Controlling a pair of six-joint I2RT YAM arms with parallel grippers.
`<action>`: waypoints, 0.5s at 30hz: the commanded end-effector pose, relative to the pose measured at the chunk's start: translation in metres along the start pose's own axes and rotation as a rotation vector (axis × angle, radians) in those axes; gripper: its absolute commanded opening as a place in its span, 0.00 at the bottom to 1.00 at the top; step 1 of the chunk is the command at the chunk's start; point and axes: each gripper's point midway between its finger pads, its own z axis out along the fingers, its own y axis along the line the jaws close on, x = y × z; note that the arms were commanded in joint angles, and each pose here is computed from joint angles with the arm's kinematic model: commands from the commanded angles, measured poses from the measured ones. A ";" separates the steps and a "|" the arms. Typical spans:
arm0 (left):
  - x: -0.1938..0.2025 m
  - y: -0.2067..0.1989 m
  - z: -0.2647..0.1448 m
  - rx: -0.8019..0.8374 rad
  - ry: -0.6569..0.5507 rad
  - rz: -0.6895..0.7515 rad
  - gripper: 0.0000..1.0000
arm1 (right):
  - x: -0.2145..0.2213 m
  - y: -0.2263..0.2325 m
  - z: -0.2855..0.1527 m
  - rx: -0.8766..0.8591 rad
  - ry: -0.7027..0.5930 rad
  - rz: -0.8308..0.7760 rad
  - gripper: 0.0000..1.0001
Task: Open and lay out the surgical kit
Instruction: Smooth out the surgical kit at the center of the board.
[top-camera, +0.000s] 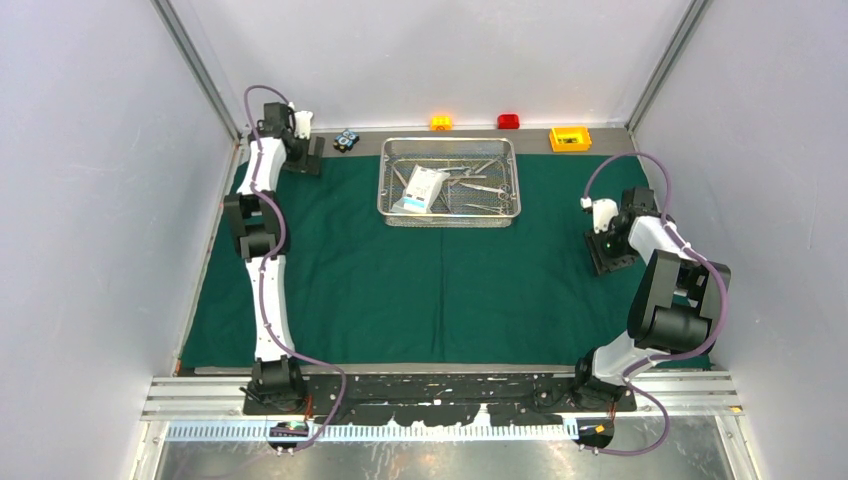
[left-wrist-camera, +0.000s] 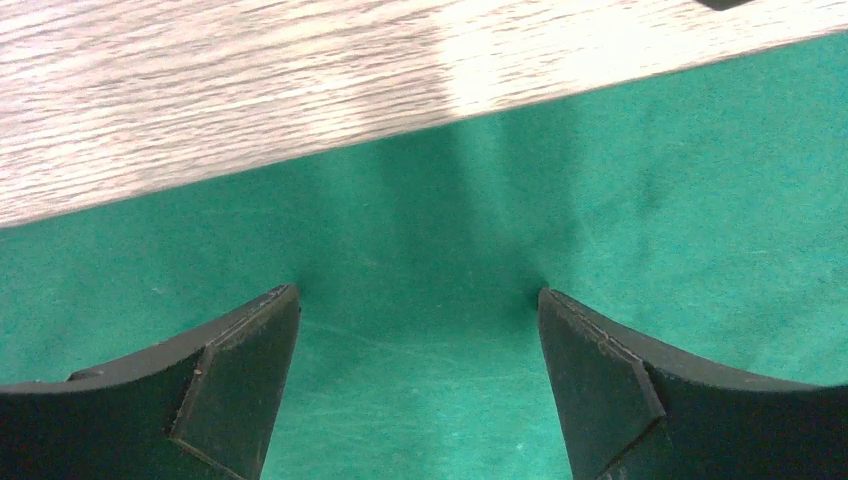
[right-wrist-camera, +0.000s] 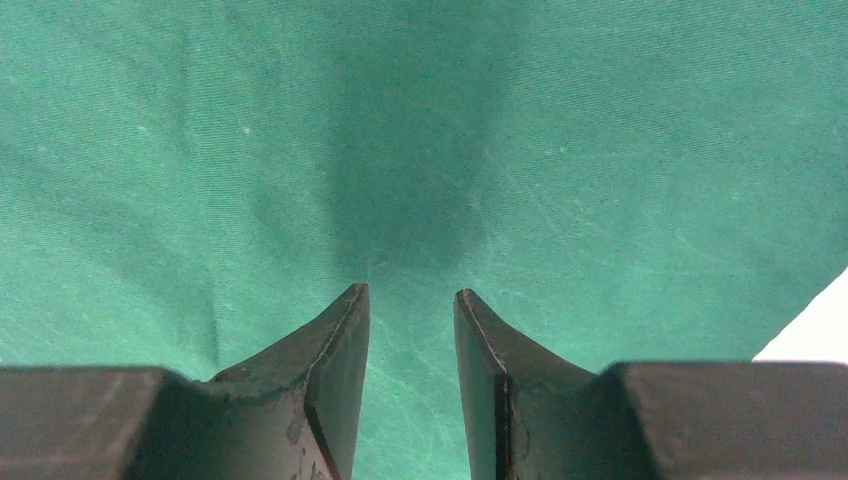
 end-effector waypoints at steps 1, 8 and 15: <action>0.038 0.034 0.001 -0.137 0.142 0.050 0.89 | -0.003 -0.009 -0.006 0.050 -0.022 -0.018 0.42; 0.078 0.065 0.004 -0.201 0.262 0.109 0.86 | -0.003 -0.013 -0.010 0.074 -0.023 -0.023 0.42; 0.093 0.089 0.010 -0.246 0.305 0.161 0.85 | -0.001 -0.013 -0.013 0.080 -0.020 -0.021 0.42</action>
